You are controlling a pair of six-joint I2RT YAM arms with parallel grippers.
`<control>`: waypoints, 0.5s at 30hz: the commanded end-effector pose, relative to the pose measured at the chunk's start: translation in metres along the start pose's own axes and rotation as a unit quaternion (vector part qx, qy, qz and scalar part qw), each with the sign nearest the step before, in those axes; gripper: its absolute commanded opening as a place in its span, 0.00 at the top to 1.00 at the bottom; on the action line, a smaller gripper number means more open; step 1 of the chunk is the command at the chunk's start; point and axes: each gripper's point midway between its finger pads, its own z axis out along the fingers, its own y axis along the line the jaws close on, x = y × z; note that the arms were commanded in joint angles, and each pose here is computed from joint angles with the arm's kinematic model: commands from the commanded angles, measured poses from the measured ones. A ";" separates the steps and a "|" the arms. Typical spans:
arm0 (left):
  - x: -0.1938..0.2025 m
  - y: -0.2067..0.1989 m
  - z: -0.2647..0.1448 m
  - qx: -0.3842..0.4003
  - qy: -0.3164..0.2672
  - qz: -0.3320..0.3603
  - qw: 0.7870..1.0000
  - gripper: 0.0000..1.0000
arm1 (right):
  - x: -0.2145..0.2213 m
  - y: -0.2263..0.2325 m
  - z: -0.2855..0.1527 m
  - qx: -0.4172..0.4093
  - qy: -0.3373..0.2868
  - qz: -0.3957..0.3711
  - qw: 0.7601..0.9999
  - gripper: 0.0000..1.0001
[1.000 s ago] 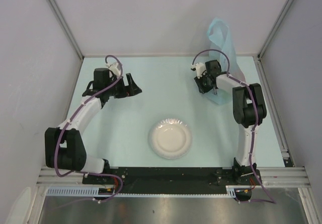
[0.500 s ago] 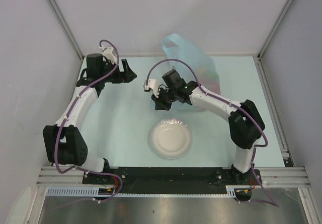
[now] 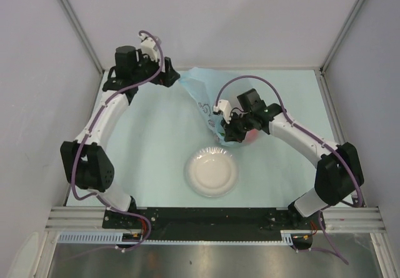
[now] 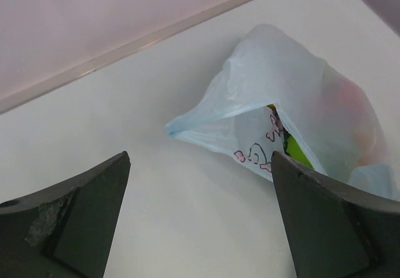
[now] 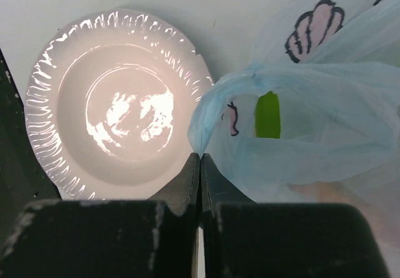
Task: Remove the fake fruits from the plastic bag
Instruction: Adjust the plastic bag at the center of the board.
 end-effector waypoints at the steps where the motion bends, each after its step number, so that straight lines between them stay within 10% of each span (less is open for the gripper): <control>1: -0.006 -0.035 0.019 0.055 0.002 0.108 0.993 0.00 | -0.008 0.010 -0.018 0.009 -0.022 -0.010 1.000 1.00; 15: 0.009 0.002 0.131 -0.017 0.095 0.215 0.972 0.11 | -0.013 -0.024 -0.043 0.067 -0.062 0.040 0.995 1.00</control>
